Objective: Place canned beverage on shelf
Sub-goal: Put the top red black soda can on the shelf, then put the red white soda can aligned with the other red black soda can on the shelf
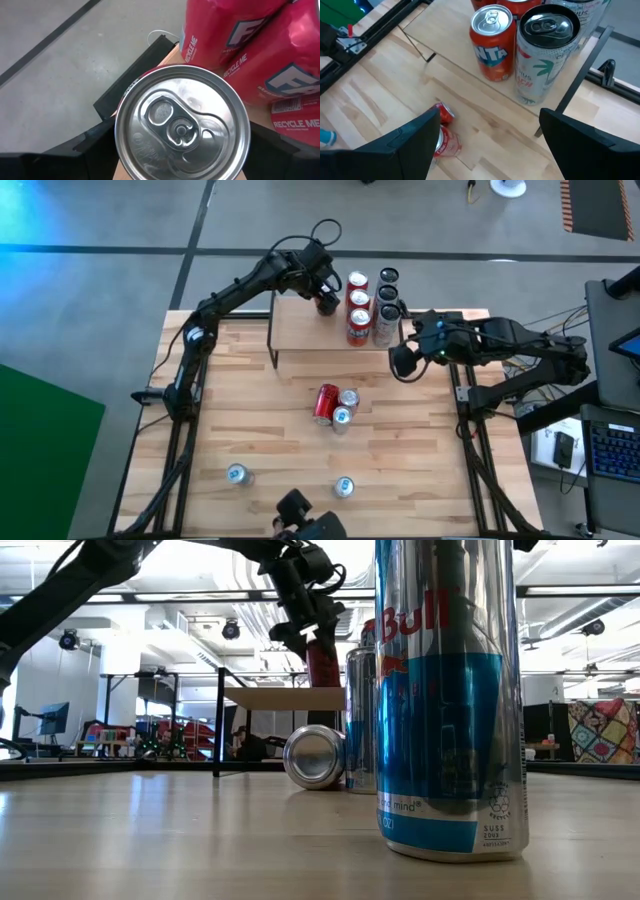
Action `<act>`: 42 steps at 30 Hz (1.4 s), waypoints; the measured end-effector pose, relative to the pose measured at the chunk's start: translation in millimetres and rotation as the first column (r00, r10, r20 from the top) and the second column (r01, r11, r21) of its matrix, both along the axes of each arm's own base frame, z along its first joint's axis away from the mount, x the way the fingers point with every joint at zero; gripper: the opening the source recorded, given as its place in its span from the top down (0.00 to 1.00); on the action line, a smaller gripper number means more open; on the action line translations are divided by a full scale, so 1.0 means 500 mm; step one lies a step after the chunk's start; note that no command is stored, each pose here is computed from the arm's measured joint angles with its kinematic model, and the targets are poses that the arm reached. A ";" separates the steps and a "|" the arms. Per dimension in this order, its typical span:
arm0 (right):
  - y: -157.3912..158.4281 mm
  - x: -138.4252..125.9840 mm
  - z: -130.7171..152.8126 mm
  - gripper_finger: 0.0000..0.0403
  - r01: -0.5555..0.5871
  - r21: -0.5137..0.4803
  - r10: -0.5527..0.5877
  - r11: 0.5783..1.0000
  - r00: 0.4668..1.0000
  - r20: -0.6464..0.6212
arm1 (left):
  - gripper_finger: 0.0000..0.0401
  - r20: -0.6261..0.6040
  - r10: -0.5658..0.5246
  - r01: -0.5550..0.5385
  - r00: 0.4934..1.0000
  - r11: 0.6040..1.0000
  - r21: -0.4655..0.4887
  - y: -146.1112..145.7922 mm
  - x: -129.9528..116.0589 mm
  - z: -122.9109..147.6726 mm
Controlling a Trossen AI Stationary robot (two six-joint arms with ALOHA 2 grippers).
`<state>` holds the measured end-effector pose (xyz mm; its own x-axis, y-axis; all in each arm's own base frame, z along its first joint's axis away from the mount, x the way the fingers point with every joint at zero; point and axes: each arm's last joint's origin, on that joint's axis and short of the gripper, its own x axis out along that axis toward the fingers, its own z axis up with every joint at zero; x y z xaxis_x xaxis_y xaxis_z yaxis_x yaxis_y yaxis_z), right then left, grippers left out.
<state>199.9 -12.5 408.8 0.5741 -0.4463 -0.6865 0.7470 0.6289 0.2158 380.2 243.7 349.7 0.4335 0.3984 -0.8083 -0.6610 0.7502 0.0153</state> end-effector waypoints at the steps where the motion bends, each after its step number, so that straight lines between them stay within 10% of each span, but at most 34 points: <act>1: 0.000 0.000 0.000 0.19 0.000 0.000 0.000 1.000 1.000 0.000 | 0.22 0.001 0.000 0.000 1.000 1.000 -0.002 0.000 0.000 0.000; 17: -0.001 0.001 0.004 0.19 0.014 -0.001 -0.014 1.000 1.000 0.028 | 0.01 0.065 -0.011 0.009 0.998 1.000 0.028 -0.040 -0.054 0.090; 31: 0.001 0.015 0.012 0.19 0.011 0.002 -0.011 1.000 0.994 0.111 | 0.02 0.098 -0.077 0.063 0.992 0.988 0.138 -0.145 -0.090 0.178; 42: 0.039 0.053 -0.051 0.19 -0.026 0.054 0.016 0.998 0.986 0.166 | 0.02 0.178 -0.073 0.044 0.981 0.986 0.163 -0.269 -0.165 0.123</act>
<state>226.3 6.9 383.5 0.6907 -0.3964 -0.6048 0.6847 0.6274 0.3708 297.7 109.2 411.2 0.5938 0.4845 -0.6424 -0.6189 0.7852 0.0201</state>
